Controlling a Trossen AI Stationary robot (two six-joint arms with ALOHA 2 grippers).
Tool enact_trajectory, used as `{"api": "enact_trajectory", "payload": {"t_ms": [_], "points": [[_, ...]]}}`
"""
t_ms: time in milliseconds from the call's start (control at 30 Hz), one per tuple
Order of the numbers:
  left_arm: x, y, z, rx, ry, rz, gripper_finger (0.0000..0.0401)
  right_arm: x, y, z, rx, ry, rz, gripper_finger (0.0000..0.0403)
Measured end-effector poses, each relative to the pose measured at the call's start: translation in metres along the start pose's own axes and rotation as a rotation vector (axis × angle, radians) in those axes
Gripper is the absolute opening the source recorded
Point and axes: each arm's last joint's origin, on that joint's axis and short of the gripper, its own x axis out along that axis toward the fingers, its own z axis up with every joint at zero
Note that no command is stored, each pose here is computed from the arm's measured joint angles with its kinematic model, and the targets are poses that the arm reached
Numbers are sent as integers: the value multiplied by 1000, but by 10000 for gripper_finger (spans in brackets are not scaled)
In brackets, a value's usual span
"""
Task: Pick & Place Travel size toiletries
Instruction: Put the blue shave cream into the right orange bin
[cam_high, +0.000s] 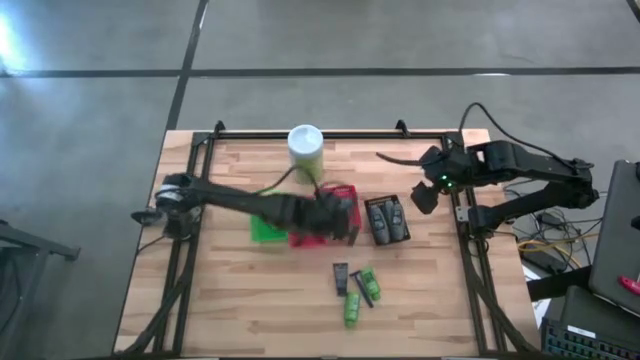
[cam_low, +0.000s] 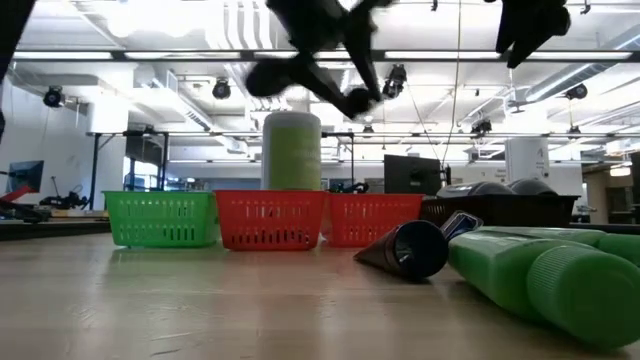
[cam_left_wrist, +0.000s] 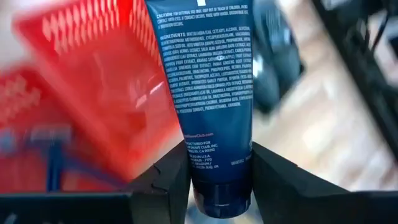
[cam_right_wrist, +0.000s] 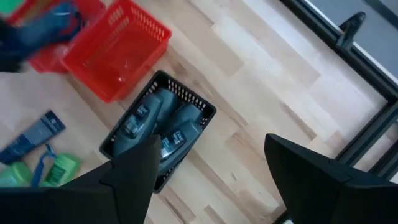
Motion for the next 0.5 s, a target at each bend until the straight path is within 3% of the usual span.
{"api": "enact_trajectory", "payload": {"t_ms": [200,500], "points": [[27,25,45,-79,-50,49,129,-12,-11,-5,87,-42,29,259],[63,35,38,-96,68,63,149,-19,-17,-9,119,-80,29,238]]}}
